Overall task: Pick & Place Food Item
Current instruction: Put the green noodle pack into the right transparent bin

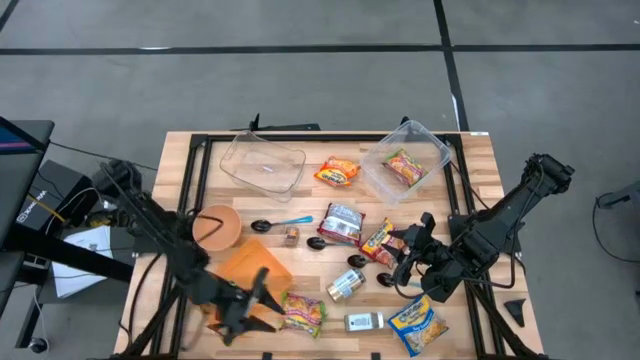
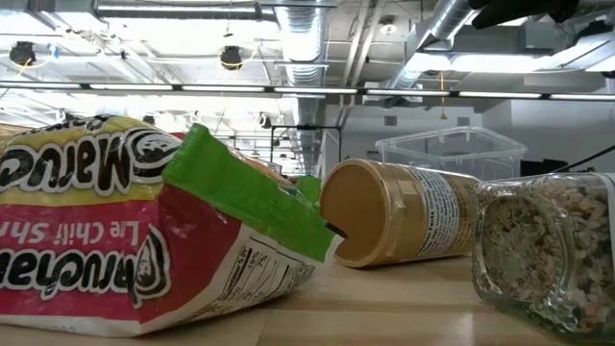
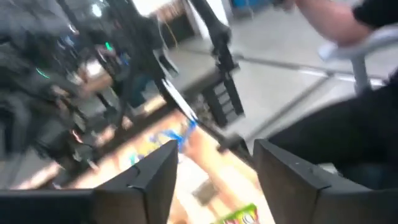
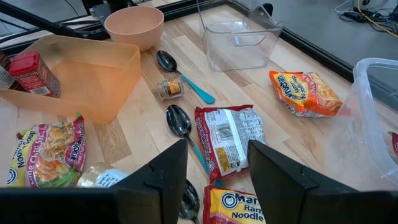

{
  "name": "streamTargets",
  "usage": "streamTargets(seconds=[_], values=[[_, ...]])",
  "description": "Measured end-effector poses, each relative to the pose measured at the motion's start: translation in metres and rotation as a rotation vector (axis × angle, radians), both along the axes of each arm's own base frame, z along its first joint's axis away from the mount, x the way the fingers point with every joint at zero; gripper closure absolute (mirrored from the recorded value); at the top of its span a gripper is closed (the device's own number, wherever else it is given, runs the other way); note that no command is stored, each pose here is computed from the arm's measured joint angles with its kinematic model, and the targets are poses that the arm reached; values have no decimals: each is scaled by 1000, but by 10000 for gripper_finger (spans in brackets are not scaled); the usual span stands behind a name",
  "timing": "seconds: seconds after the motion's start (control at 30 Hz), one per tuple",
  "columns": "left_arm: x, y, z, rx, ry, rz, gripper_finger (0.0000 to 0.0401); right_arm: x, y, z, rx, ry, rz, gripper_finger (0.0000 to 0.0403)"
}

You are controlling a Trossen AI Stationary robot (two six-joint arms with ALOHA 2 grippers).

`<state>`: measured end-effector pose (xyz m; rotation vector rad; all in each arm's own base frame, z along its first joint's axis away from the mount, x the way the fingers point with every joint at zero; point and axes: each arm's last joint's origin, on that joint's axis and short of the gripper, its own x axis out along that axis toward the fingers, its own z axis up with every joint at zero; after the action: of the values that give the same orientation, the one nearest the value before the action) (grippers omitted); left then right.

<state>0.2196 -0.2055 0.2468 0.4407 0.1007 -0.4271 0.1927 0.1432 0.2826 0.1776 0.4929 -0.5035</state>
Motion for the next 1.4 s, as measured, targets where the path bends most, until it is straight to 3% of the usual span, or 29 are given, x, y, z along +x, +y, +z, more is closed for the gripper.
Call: streamTargets(seconds=[0.17, 0.4, 0.63, 0.9, 1.23, 1.4], values=[[41, 3, -27, 37, 178, 109, 148, 0, 0, 0, 0, 0, 0, 239], [73, 11, -62, -32, 395, 13, 147, 0, 0, 0, 8, 7, 7, 239], [78, 12, -72, -98, 515, -5, 174, 0, 1, -1, 16, 14, 13, 239], [77, 12, -75, -96, 546, -10, 192, 0, 1, 0, 21, 9, 13, 239], [88, 22, -104, -81, 643, 24, 197, 0, 1, 0, 22, 8, 13, 239], [89, 27, -100, -88, 642, 25, 255, 0, 1, 0, 21, 9, 13, 239]])
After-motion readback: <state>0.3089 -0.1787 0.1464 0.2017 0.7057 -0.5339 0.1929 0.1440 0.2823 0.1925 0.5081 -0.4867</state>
